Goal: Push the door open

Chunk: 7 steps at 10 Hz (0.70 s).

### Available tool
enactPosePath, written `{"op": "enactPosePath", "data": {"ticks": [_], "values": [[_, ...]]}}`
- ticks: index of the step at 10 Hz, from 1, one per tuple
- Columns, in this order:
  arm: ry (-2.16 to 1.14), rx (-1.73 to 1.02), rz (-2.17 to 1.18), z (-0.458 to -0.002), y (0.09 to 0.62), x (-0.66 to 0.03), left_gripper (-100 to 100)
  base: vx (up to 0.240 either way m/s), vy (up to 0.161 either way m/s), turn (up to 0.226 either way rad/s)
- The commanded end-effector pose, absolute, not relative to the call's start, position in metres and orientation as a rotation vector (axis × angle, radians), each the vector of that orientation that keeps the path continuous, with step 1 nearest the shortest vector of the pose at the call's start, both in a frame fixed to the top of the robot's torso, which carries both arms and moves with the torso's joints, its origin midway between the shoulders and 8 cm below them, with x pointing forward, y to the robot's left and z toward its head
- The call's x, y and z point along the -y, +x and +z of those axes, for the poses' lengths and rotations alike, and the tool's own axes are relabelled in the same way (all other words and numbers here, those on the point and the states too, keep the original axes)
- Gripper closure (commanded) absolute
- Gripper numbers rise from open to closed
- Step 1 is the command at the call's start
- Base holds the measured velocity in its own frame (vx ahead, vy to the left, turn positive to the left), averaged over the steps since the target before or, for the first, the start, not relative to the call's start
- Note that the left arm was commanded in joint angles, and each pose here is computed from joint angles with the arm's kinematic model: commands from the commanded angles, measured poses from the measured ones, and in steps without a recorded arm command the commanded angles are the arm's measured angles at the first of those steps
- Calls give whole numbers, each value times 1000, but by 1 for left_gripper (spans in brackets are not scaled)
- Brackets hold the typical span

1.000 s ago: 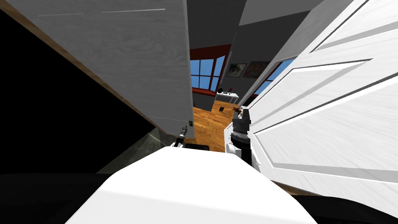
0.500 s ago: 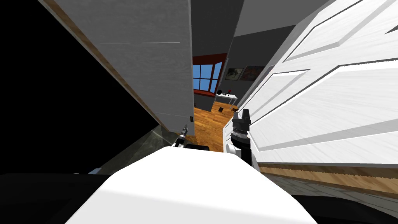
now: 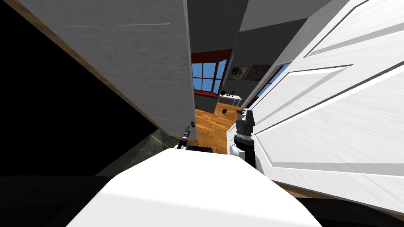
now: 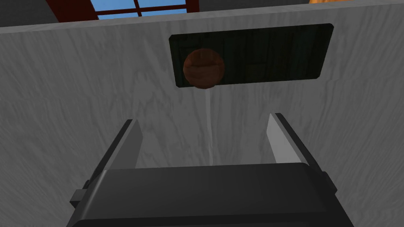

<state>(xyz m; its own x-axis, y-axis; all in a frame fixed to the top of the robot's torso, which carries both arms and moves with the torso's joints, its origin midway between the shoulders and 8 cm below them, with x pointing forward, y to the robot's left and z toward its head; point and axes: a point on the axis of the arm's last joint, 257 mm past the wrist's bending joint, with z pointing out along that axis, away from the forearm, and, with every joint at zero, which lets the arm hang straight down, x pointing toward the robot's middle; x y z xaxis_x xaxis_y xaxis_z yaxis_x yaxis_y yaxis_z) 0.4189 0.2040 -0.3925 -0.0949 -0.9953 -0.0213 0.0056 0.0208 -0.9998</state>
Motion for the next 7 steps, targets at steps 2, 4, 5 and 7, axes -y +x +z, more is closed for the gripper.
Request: {"op": "enactPosePath", "data": {"ticks": [2,4,5,7], "values": [[-1145,-1276,-1263,-392,420,-205,-100,211,-49,-27],[-1149,-1267,-1265,-391,422,-203,-100,198,-35,-22],[-1148,-1270,-1265,-392,421,-204,-100,75,-18,16],[-1148,-1270,-1265,-392,421,-204,100,-22,4,-12]]}}
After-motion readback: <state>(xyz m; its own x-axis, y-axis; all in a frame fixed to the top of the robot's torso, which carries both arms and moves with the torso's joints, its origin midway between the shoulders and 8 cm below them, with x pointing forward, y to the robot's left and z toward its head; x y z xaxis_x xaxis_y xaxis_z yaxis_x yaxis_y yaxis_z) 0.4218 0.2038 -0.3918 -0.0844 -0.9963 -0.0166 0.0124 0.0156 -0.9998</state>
